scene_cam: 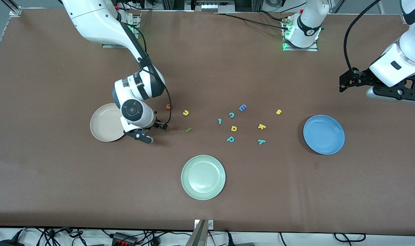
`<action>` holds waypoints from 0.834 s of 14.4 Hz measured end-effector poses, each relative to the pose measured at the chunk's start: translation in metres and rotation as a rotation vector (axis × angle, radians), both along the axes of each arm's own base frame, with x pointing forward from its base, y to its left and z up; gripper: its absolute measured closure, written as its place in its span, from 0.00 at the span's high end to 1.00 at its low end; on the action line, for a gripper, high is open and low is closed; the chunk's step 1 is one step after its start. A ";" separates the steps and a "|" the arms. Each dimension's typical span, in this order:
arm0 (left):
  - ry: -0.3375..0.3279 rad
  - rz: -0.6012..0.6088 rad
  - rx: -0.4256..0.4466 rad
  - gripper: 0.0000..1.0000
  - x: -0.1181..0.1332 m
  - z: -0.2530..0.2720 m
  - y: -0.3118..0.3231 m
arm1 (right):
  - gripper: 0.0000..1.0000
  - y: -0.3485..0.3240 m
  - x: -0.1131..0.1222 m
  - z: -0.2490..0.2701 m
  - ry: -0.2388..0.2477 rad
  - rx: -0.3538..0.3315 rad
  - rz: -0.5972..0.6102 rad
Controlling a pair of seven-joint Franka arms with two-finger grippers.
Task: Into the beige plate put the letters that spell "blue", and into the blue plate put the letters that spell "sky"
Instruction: 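Lower the right gripper onto the green q and close it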
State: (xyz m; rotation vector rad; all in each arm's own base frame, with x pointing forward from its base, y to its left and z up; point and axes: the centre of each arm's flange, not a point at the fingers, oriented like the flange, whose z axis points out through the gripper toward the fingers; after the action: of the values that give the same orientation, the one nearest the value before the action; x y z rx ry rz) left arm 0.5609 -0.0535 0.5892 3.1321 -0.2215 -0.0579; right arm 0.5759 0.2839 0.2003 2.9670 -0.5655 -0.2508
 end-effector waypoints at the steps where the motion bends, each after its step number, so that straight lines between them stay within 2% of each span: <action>1: 0.006 0.000 0.001 1.00 -0.001 0.000 0.000 | 1.00 0.000 0.000 -0.003 -0.003 0.000 -0.003; 5: 0.014 0.000 0.001 1.00 -0.002 -0.001 0.000 | 1.00 -0.004 -0.001 -0.016 -0.019 0.004 -0.011; 7: 0.014 0.000 0.001 1.00 -0.002 -0.001 0.000 | 0.96 -0.005 -0.001 -0.017 -0.032 0.008 -0.023; 8: 0.014 0.001 0.001 1.00 -0.002 -0.001 0.001 | 0.91 -0.005 -0.001 -0.018 -0.038 0.010 -0.030; 10: 0.014 0.001 0.001 1.00 -0.002 -0.001 0.001 | 0.90 -0.005 -0.002 -0.020 -0.044 0.012 -0.038; 11: 0.012 0.001 0.001 1.00 -0.001 0.000 0.001 | 0.85 -0.006 -0.002 -0.021 -0.047 0.013 -0.042; 12: 0.010 0.000 0.001 1.00 -0.001 0.001 0.000 | 0.84 -0.006 -0.002 -0.021 -0.052 0.014 -0.044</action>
State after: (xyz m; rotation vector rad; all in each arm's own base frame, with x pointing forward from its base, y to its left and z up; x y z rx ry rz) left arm 0.5596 -0.0531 0.5904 3.1320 -0.2209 -0.0733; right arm 0.5738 0.2782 0.1791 2.9851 -0.6381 -0.1829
